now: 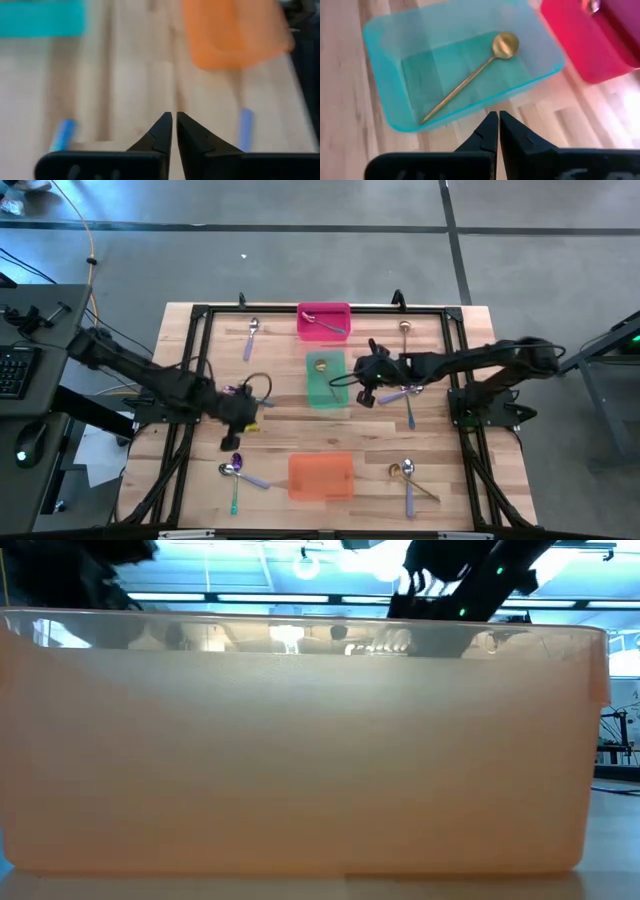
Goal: Sort silverware by color (type)
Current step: Put the purple spoon into the orange bin
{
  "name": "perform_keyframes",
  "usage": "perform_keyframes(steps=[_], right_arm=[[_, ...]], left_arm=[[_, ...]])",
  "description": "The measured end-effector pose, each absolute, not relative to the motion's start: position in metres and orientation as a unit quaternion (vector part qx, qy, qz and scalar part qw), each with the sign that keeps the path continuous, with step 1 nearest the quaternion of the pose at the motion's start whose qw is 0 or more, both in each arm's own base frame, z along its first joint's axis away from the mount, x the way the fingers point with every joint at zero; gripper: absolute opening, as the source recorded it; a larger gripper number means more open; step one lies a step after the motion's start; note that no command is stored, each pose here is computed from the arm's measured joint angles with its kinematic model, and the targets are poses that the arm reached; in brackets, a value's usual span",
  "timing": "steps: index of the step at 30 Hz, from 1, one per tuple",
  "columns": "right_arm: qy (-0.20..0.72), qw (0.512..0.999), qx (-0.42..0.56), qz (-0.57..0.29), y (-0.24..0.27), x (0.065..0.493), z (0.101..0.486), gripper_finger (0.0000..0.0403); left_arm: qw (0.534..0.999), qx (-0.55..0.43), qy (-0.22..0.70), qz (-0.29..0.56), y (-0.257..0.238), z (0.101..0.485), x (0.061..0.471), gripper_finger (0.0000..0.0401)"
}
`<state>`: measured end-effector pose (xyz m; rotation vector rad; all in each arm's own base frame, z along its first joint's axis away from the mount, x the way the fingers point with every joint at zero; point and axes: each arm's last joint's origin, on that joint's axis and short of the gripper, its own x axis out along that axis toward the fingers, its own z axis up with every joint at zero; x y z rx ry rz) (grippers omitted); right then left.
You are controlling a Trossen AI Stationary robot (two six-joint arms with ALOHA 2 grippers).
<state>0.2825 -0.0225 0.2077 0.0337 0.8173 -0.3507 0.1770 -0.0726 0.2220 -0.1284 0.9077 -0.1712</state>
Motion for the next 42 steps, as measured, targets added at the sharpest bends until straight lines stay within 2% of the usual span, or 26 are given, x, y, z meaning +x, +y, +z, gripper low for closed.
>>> perform_keyframes(steps=[11, 16, 26, 37, 42], right_arm=[[0.367, 0.914, -0.007, -0.174, -0.007, 0.275, 0.224, 0.0000], [0.367, 0.914, -0.007, -0.176, -0.007, 0.275, 0.224, 0.0000], [0.366, 0.914, -0.008, -0.176, -0.007, 0.275, 0.224, 0.0000], [0.366, 0.914, -0.008, -0.175, -0.006, 0.275, 0.224, 0.0000], [0.366, 0.914, -0.007, -0.175, -0.006, 0.275, 0.224, 0.0000]], left_arm=[[0.849, -0.001, 0.511, -0.134, -0.138, 0.189, 0.174, 0.0120], [0.842, 0.031, 0.521, -0.136, -0.168, 0.186, 0.187, 0.0146], [0.788, 0.067, 0.605, -0.089, -0.207, 0.159, 0.197, 0.0148], [0.756, 0.046, 0.651, -0.058, -0.217, 0.137, 0.195, 0.0146], [0.751, 0.057, 0.654, -0.068, -0.217, 0.136, 0.195, 0.0112]])
